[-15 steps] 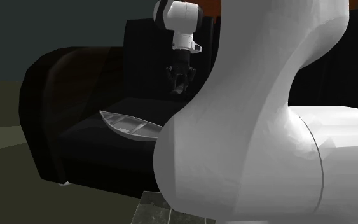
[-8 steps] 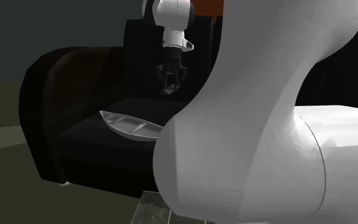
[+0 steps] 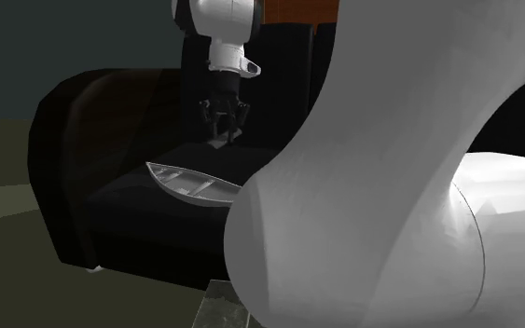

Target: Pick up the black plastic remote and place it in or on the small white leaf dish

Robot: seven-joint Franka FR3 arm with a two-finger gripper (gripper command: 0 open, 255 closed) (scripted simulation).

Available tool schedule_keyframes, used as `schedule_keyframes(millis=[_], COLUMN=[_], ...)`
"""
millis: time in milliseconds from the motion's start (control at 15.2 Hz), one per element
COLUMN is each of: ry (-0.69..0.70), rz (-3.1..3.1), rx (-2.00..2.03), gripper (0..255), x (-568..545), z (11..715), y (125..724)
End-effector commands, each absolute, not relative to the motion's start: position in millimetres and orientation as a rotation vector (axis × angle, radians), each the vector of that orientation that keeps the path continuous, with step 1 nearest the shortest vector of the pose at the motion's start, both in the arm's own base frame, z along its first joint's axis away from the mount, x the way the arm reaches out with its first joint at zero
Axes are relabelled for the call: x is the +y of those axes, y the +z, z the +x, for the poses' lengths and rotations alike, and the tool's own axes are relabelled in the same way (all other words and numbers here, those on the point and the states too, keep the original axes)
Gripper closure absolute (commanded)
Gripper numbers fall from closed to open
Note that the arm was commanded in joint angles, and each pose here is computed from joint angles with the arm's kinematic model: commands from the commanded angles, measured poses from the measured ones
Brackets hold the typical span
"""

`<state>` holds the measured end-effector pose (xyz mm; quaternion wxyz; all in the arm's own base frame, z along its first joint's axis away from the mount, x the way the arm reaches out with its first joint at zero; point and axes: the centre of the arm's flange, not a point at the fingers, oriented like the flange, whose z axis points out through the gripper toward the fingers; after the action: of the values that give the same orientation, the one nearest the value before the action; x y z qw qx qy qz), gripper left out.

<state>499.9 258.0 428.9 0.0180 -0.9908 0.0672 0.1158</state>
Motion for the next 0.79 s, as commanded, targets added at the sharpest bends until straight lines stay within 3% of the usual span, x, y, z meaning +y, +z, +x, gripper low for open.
schedule_keyframes(millis=[0, 396, 726], ry=[0.359, 0.359, 0.359], rz=[-3.078, -3.078, -3.078], rx=[0.210, 0.210, 0.210], gripper=[255, 255, 255], x=[273, 322, 322], z=[476, 409, 409], y=[426, 422, 396])
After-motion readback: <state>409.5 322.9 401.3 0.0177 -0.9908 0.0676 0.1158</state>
